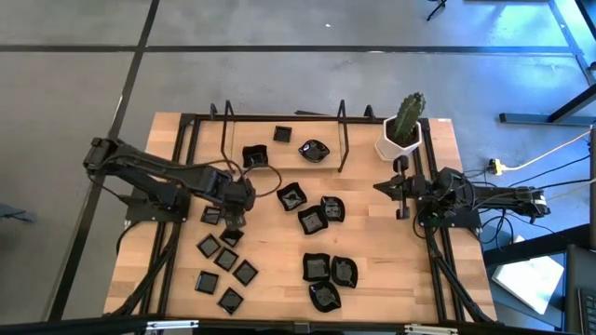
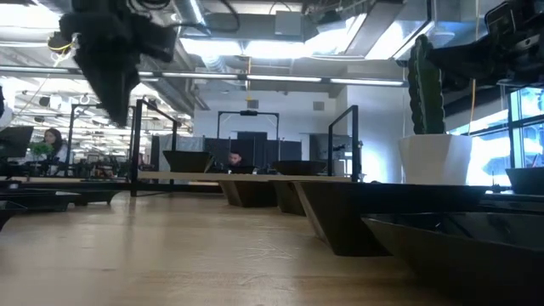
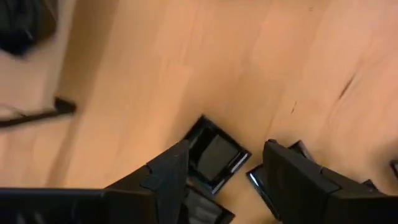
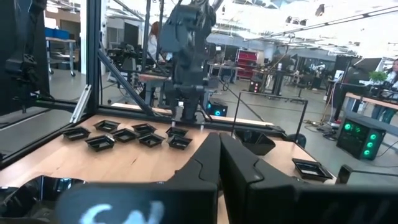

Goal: Pick & Place Mini shaped plates
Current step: Stack the square plate on top of the square plate on the shelf

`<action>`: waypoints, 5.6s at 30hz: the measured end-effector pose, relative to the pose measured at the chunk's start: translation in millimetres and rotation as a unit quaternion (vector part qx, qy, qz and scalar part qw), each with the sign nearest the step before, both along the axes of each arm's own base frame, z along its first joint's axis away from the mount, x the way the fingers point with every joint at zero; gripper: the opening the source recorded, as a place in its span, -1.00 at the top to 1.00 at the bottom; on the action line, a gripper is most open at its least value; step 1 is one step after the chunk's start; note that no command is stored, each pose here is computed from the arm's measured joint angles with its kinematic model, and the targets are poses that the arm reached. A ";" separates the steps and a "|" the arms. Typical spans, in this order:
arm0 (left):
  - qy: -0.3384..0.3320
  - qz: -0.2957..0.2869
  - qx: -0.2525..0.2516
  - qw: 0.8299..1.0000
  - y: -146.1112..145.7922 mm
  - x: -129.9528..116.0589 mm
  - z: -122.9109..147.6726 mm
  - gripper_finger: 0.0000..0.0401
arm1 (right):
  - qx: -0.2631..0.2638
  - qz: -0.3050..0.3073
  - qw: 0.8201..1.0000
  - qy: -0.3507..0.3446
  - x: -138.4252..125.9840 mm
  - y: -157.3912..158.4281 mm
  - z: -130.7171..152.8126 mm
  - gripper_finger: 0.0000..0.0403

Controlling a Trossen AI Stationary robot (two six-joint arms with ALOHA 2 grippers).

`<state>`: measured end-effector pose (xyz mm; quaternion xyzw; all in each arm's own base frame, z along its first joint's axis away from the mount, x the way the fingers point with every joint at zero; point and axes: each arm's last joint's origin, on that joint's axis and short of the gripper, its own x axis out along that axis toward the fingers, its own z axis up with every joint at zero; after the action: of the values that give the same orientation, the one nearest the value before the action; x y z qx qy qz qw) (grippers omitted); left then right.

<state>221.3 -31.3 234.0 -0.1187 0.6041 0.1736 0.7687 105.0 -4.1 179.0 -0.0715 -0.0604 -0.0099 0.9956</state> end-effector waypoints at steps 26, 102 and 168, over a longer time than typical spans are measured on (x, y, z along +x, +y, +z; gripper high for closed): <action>0.097 0.108 0.002 0.989 -21.0 21.5 -64.5 0.20 | 0.001 0.000 1.000 -0.009 -0.2 0.0 1.7 0.97; 0.057 -0.015 0.025 0.998 -34.6 36.6 -38.6 0.98 | 0.017 0.010 1.000 0.021 0.4 0.5 -3.9 0.97; -0.142 -0.313 0.246 0.906 84.2 92.8 151.6 0.98 | 0.012 0.009 1.000 0.011 0.2 0.4 -2.1 0.97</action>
<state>314.1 53.0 385.6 0.2462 0.4328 0.0489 0.8658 105.2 -3.7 176.8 -0.0588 -0.0495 -0.0008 0.9970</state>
